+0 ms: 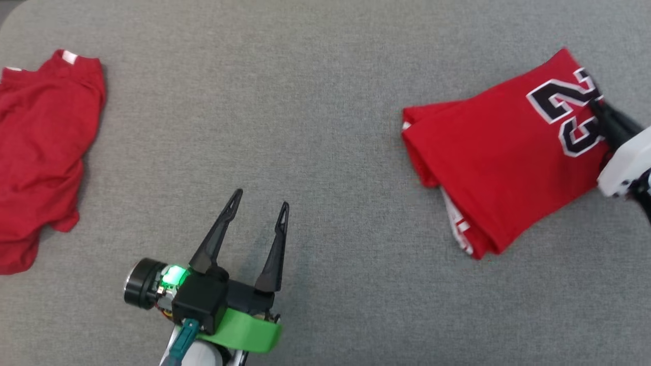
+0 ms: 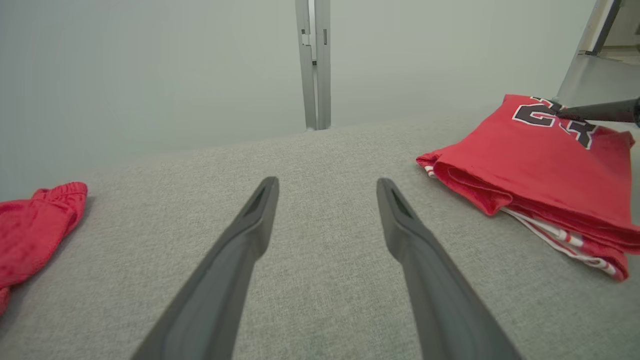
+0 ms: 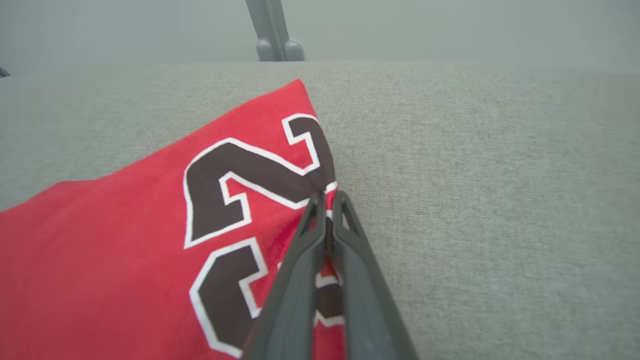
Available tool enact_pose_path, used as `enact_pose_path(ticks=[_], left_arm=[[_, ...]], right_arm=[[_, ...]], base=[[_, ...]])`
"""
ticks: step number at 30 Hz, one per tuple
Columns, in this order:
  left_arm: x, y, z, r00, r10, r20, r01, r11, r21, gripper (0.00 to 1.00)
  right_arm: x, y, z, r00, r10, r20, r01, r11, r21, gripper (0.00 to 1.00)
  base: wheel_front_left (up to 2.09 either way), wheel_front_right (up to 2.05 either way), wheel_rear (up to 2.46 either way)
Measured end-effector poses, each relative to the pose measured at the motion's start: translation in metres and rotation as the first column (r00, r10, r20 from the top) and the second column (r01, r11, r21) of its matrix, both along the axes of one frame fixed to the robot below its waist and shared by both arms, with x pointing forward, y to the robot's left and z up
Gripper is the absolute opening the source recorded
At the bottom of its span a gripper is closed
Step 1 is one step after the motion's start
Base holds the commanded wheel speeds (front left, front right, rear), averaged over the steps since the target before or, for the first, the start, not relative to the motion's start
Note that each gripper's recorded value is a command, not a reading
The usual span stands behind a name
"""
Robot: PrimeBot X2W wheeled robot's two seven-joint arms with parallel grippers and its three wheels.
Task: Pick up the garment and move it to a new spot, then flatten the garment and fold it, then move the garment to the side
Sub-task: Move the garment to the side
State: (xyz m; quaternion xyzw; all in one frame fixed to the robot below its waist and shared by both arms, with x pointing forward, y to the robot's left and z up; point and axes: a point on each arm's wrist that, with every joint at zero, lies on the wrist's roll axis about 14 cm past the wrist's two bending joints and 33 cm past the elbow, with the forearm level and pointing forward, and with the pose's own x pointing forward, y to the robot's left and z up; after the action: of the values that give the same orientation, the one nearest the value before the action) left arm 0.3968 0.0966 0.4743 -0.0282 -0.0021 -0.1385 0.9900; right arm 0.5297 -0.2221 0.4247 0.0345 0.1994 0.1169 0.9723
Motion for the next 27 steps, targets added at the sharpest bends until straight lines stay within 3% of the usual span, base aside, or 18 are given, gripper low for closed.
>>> enact_pose_path(ticks=[8,16,22,23,24,27], left_arm=[[0.039,-0.034,0.001,0.991,-0.117,0.056,0.120,0.992,-0.040,1.00],[0.058,-0.063,-0.016,0.972,-0.223,0.071,0.226,0.973,-0.045,1.00],[0.063,-0.068,-0.040,0.968,-0.251,0.030,0.252,0.966,-0.051,1.00],[0.063,-0.069,-0.043,0.967,-0.254,0.025,0.255,0.965,-0.054,1.00],[0.064,-0.071,-0.045,0.966,-0.258,0.020,0.259,0.964,-0.057,1.00],[0.066,-0.072,-0.043,0.967,-0.255,0.027,0.256,0.965,-0.059,1.00]], right_arm=[[0.033,-0.100,0.006,0.982,-0.182,0.046,0.186,0.975,-0.123,0.00],[0.023,-0.199,0.009,0.935,-0.347,0.073,0.354,0.894,-0.276,0.00],[0.028,-0.232,0.023,0.914,-0.383,0.129,0.404,0.841,-0.359,0.00],[0.029,-0.235,0.023,0.910,-0.392,0.138,0.414,0.832,-0.369,0.36],[0.028,-0.239,0.023,0.906,-0.398,0.146,0.422,0.822,-0.381,1.00],[0.029,-0.239,0.024,0.908,-0.382,0.170,0.417,0.801,-0.429,1.00]], base=[[0.00,0.00,0.00],[0.00,0.00,0.00],[0.00,0.00,0.00],[0.00,0.00,0.00],[0.00,0.00,0.00],[0.00,0.00,0.00]])
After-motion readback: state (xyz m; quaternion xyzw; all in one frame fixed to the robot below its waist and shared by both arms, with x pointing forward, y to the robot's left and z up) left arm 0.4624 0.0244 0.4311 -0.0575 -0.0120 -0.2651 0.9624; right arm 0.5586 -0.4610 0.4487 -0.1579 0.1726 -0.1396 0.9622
